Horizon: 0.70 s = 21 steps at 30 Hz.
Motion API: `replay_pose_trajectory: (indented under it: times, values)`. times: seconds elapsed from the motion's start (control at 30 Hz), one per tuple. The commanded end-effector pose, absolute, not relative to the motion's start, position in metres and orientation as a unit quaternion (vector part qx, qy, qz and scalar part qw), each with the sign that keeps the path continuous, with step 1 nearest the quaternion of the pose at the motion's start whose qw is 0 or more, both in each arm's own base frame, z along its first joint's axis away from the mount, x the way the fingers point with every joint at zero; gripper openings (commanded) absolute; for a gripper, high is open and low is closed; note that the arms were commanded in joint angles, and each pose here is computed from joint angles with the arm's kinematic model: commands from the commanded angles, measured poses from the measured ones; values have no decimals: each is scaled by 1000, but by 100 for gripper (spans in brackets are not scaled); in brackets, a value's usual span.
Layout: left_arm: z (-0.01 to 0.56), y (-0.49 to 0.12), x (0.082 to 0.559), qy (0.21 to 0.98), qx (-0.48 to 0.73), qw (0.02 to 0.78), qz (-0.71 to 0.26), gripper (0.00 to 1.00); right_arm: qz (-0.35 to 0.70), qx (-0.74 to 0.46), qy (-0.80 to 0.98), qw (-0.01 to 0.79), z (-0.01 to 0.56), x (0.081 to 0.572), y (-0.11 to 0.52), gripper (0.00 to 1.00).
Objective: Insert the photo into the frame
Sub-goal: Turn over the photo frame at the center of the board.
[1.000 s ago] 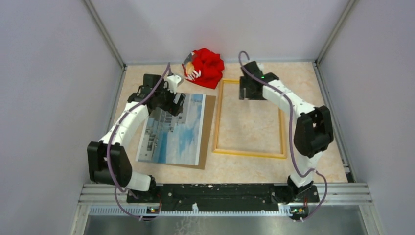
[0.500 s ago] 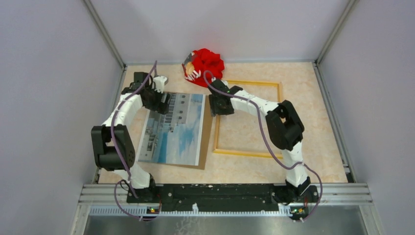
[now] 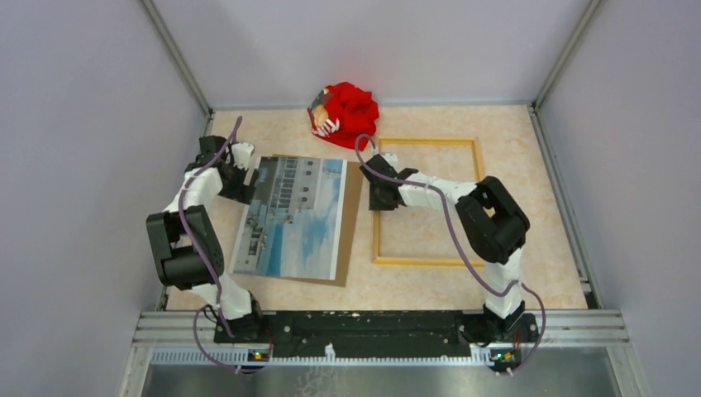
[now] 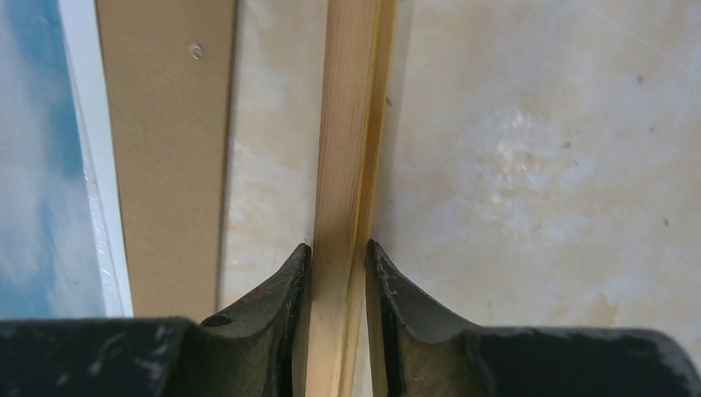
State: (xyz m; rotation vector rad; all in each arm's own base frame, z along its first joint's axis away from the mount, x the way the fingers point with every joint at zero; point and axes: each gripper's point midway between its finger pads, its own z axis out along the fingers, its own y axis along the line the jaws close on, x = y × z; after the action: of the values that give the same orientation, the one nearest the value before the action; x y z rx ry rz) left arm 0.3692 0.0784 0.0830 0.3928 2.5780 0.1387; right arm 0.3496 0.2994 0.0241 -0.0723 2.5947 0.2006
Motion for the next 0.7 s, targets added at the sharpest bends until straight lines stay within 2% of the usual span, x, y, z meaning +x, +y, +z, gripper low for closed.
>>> replay_pose_trajectory:
  times: [0.0, 0.2, 0.3, 0.4, 0.47, 0.57, 0.67]
  values:
    - [79, 125, 375, 943, 147, 266, 136, 98, 45, 14, 969, 245, 5, 315, 268, 19]
    - [71, 151, 376, 940, 143, 259, 168, 99, 70, 38, 963, 257, 12, 296, 259, 19]
    - [65, 153, 375, 940, 145, 256, 172, 98, 75, 29, 963, 258, 22, 300, 265, 29]
    - [58, 151, 375, 942, 141, 254, 166, 98, 92, 26, 956, 277, 52, 310, 274, 48]
    - [52, 150, 374, 944, 138, 251, 163, 98, 120, 28, 947, 297, 78, 317, 284, 56]
    - [39, 144, 370, 949, 140, 244, 145, 96, 180, 24, 936, 300, 104, 316, 304, 61]
    - [28, 135, 368, 955, 140, 235, 119, 92, 233, 16, 932, 278, 106, 305, 329, 61]
